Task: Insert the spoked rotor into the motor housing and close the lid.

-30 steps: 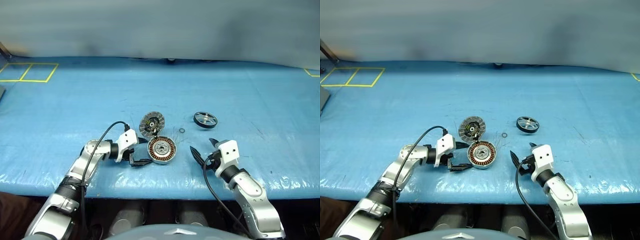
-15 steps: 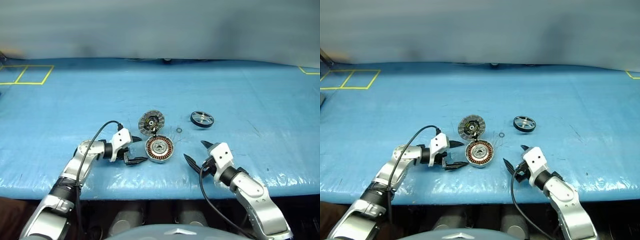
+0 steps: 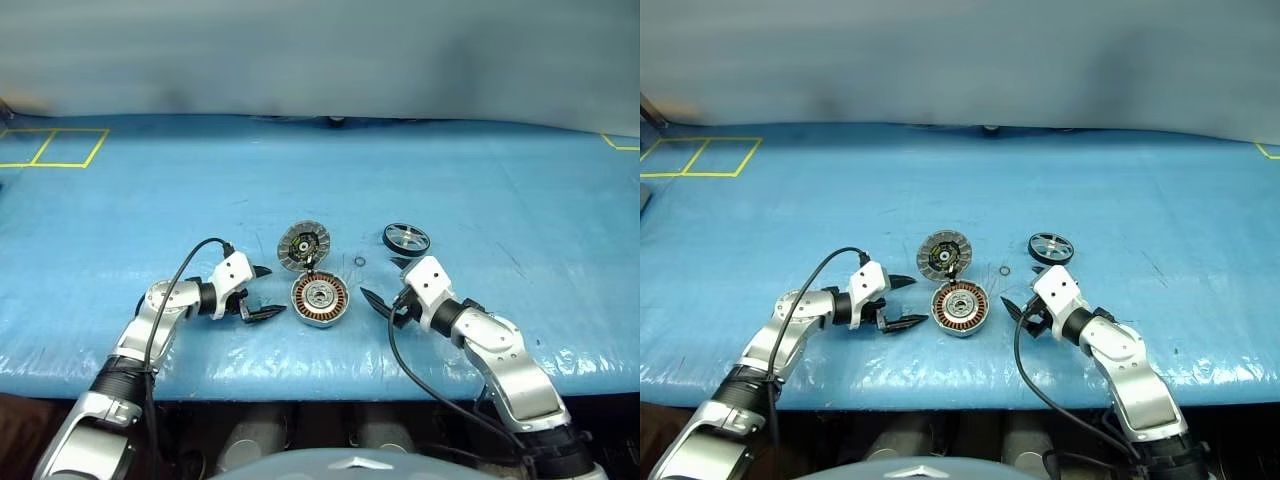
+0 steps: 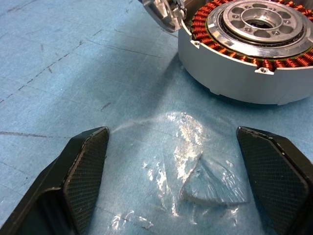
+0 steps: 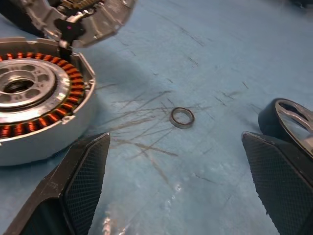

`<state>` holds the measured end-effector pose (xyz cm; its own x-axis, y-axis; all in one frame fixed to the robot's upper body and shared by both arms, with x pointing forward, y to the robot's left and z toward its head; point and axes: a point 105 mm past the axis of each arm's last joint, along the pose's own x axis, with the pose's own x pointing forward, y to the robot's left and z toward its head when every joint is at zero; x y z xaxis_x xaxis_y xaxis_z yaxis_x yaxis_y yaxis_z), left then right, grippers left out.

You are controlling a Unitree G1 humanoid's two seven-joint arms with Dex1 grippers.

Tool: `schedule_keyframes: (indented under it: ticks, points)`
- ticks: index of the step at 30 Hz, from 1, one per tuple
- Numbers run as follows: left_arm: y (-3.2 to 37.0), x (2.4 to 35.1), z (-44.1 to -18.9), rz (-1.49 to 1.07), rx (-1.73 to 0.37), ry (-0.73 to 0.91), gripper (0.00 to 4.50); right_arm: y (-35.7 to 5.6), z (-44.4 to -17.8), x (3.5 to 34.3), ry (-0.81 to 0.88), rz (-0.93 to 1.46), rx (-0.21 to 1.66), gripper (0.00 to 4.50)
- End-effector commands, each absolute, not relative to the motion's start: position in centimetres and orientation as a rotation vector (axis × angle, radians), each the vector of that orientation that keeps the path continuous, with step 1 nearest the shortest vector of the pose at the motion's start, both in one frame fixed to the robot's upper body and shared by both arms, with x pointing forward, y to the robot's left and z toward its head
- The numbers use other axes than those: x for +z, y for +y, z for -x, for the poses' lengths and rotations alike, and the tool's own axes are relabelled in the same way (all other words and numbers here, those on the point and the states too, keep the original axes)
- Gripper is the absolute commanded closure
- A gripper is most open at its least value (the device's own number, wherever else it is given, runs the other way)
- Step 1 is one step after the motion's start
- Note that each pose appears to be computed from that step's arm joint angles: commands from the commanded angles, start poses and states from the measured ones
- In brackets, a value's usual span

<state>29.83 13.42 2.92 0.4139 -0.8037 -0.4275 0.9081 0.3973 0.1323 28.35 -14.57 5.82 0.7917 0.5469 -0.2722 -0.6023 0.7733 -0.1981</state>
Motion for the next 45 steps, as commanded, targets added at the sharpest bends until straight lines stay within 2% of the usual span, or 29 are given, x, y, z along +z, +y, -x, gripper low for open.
schedule_keyframes:
  ticks: [1,9,17,27,30,39,40,45]
  points:
    - [13.9,2.5,-29.2,-0.364,-1.111,0.34,0.06,-15.1,-29.5,6.9,0.147,0.214,0.597,0.0]
    - [13.5,3.8,-28.1,-0.249,-1.158,0.296,0.06,-13.6,-30.4,6.6,0.148,0.091,0.622,0.0]
    - [13.6,3.9,-28.1,-0.251,-1.15,0.296,0.06,-12.5,-31.1,4.5,0.221,-0.01,0.607,0.0]
    - [13.5,3.7,-28.0,-0.258,-1.145,0.303,0.06,-12.6,-32.4,3.4,0.256,0.007,0.574,0.0]
    - [13.6,3.7,-28.1,-0.261,-1.136,0.3,0.02,-12.9,-32.8,2.6,0.288,0.061,0.548,0.65]
    - [13.9,3.6,-28.1,-0.271,-1.106,0.298,0.02,-13.3,-32.4,1.4,0.332,0.198,0.52,3.63]
    - [13.9,3.6,-28.1,-0.271,-1.106,0.299,0.02,-13.2,-32.3,1.4,0.332,0.194,0.52,3.78]
    - [13.8,3.7,-28.0,-0.265,-1.112,0.296,0.02,-13.2,-31.7,1.7,0.32,0.181,0.509,3.78]
